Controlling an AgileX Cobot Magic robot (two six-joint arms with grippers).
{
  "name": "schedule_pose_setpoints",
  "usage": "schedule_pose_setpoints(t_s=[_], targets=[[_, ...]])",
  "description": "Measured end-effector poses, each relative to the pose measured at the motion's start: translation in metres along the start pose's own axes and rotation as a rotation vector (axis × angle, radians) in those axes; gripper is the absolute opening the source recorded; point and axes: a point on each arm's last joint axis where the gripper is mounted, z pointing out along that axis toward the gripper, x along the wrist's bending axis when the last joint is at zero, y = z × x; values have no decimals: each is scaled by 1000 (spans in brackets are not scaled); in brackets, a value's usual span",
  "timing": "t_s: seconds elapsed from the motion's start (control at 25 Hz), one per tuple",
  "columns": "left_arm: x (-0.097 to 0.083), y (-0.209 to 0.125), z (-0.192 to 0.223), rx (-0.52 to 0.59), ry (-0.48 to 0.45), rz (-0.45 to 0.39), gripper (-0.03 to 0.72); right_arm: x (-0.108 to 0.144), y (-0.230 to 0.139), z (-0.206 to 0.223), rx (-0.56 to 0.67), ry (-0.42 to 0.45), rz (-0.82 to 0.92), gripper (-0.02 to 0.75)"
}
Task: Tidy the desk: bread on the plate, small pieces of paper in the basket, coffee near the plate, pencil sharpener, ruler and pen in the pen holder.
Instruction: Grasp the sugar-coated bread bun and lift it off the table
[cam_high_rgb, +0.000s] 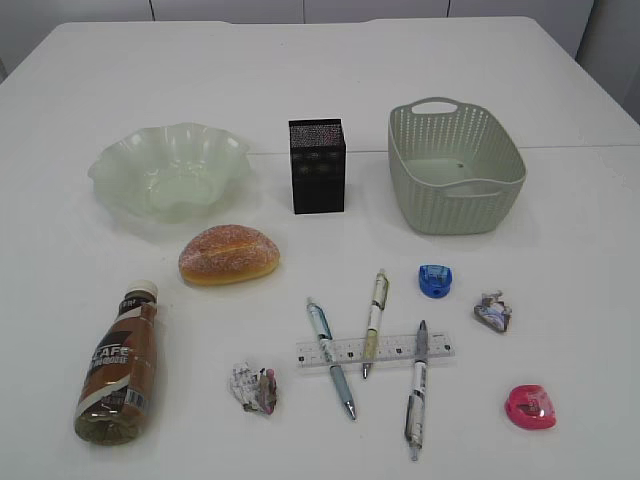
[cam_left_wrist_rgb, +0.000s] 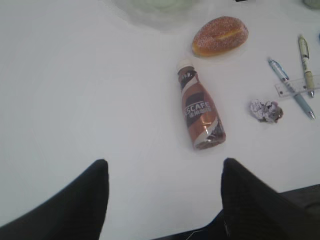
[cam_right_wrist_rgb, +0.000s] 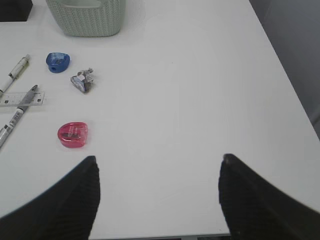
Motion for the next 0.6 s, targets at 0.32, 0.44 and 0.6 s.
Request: schedule_pose_setpoints(t_s=[0.32,0.44,0.6], targets=[[0,72,10,24,-10,1,506,-6,3,-6,-9,-58,-9,574],[-1,87,11,13,-15,25,506,-6,0,-6,21,-59,7,574],[-8,94,13,18,-51,71,506,-4,0,-6,84,-36,19,574]])
